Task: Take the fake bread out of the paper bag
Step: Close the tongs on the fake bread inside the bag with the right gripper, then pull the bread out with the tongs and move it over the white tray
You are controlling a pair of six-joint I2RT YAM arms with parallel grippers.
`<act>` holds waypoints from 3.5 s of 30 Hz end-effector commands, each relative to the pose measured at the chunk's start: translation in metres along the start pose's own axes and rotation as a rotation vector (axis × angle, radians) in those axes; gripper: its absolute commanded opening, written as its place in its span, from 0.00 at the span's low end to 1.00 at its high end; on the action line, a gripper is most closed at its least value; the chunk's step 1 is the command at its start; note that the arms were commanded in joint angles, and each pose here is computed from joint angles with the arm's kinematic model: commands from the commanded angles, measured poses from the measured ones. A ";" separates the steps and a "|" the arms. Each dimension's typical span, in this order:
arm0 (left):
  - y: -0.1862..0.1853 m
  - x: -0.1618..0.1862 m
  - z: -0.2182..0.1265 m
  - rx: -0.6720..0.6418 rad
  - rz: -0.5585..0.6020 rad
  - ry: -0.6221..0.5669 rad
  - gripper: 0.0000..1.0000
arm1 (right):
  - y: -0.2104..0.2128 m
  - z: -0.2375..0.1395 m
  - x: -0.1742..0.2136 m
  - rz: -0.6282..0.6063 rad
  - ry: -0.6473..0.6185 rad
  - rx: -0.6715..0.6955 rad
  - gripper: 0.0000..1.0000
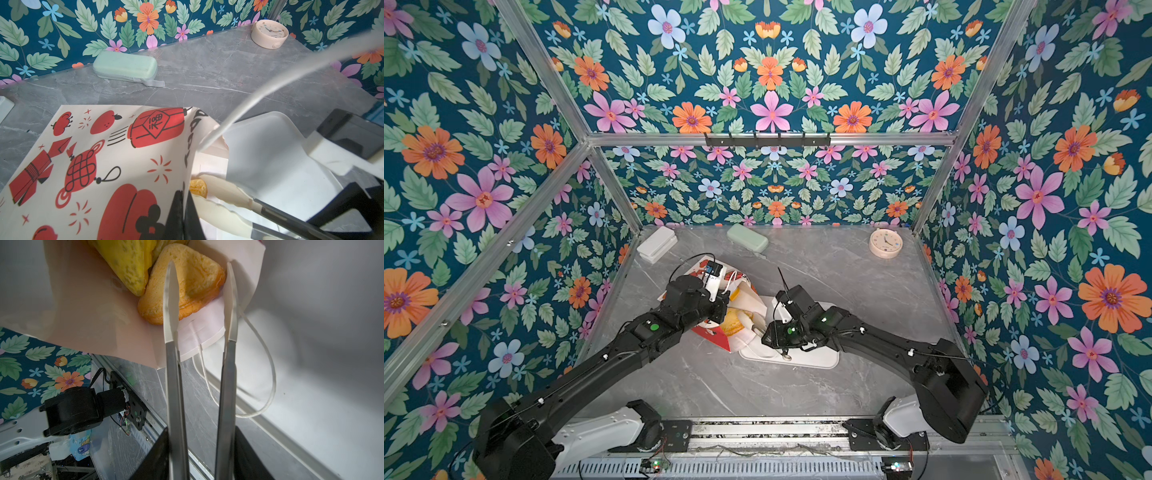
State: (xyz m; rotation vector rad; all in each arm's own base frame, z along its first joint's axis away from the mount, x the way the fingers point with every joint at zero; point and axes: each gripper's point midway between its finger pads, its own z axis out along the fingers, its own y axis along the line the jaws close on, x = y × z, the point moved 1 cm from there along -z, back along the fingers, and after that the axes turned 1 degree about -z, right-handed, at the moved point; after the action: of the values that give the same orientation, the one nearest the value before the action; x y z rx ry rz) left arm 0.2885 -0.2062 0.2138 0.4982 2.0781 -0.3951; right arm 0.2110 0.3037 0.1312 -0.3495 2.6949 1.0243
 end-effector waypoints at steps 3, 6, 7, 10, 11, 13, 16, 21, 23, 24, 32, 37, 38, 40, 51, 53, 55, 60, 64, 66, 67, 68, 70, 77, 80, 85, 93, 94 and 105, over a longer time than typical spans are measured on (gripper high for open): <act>-0.005 -0.008 0.001 0.021 -0.004 -0.034 0.00 | 0.009 0.005 -0.012 -0.010 -0.028 -0.040 0.43; -0.005 -0.008 0.002 0.020 -0.004 -0.036 0.00 | 0.010 0.008 -0.012 -0.007 -0.022 -0.049 0.34; -0.005 -0.008 0.002 0.020 -0.004 -0.037 0.00 | 0.011 0.008 -0.012 -0.005 -0.020 -0.053 0.31; -0.005 -0.009 0.003 0.021 -0.007 -0.040 0.00 | 0.013 0.005 -0.011 -0.001 -0.022 -0.066 0.24; -0.005 -0.008 0.003 0.020 -0.009 -0.040 0.00 | 0.014 0.004 -0.011 -0.001 -0.024 -0.068 0.22; -0.004 -0.009 0.004 0.014 -0.015 -0.043 0.00 | 0.016 0.000 -0.010 -0.002 -0.026 -0.076 0.13; -0.002 -0.009 0.006 0.000 -0.028 -0.047 0.00 | 0.018 -0.006 -0.010 -0.010 -0.036 -0.077 0.07; 0.004 -0.014 0.008 -0.036 -0.072 -0.068 0.00 | 0.019 -0.025 -0.007 -0.045 -0.053 -0.049 0.00; 0.006 -0.019 0.008 -0.051 -0.092 -0.085 0.00 | 0.017 -0.034 -0.003 -0.063 -0.050 -0.024 0.00; 0.007 -0.022 0.008 -0.056 -0.099 -0.094 0.00 | 0.016 -0.040 0.000 -0.074 -0.049 -0.011 0.00; 0.013 -0.031 0.012 -0.101 -0.136 -0.118 0.00 | 0.003 -0.088 0.007 -0.114 -0.131 0.113 0.00; 0.018 -0.038 0.014 -0.137 -0.172 -0.127 0.00 | -0.010 -0.122 0.012 -0.132 -0.187 0.218 0.00; 0.019 -0.039 0.014 -0.142 -0.177 -0.127 0.00 | -0.011 -0.129 0.014 -0.138 -0.202 0.231 0.00; 0.021 -0.042 0.014 -0.159 -0.185 -0.132 0.00 | -0.016 -0.146 0.016 -0.144 -0.230 0.275 0.00; 0.035 -0.041 0.007 -0.241 -0.202 -0.137 0.00 | -0.058 -0.217 0.034 -0.111 -0.209 0.643 0.00; 0.037 -0.041 0.003 -0.249 -0.199 -0.141 0.00 | -0.065 -0.220 0.035 -0.110 -0.154 0.722 0.00; 0.038 -0.040 -0.001 -0.254 -0.192 -0.139 0.00 | -0.068 -0.224 0.035 -0.109 -0.101 0.785 0.00; 0.037 -0.036 -0.007 -0.241 -0.192 -0.143 0.00 | -0.072 -0.226 0.035 -0.116 -0.003 0.876 0.00; 0.037 -0.032 -0.009 -0.237 -0.192 -0.147 0.00 | -0.078 -0.214 0.034 -0.130 0.086 0.923 0.00; 0.038 -0.030 -0.010 -0.239 -0.188 -0.144 0.00 | -0.080 -0.208 0.031 -0.138 0.113 0.944 0.00; 0.038 -0.029 -0.009 -0.240 -0.187 -0.143 0.00 | -0.082 -0.204 0.030 -0.143 0.124 0.951 0.00; 0.038 -0.029 -0.010 -0.238 -0.186 -0.143 0.00 | -0.082 -0.201 0.029 -0.147 0.135 0.955 0.00; 0.038 -0.027 -0.009 -0.236 -0.184 -0.140 0.00 | -0.082 -0.192 0.026 -0.149 0.152 0.951 0.00; 0.037 -0.027 -0.009 -0.231 -0.185 -0.144 0.00 | -0.068 -0.153 0.018 -0.179 0.186 0.867 0.00; 0.037 -0.028 -0.009 -0.229 -0.186 -0.148 0.00 | -0.062 -0.140 0.017 -0.199 0.207 0.860 0.01; 0.037 -0.026 -0.009 -0.227 -0.185 -0.150 0.00 | -0.054 -0.129 0.015 -0.215 0.204 0.849 0.02; 0.035 -0.026 -0.009 -0.211 -0.187 -0.157 0.00 | -0.063 -0.183 0.008 -0.237 0.170 1.050 0.00; 0.035 -0.026 -0.009 -0.211 -0.187 -0.158 0.00 | -0.063 -0.189 0.007 -0.242 0.171 1.072 0.00; 0.036 -0.023 -0.012 -0.210 -0.182 -0.170 0.00 | -0.065 -0.182 -0.005 -0.310 0.250 1.250 0.00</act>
State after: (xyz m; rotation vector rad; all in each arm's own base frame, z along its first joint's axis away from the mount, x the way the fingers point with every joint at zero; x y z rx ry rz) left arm 0.3050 -0.1739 0.2250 0.1638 2.0270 -0.2951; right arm 0.2147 0.1450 0.2197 -0.5555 2.7568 -0.7101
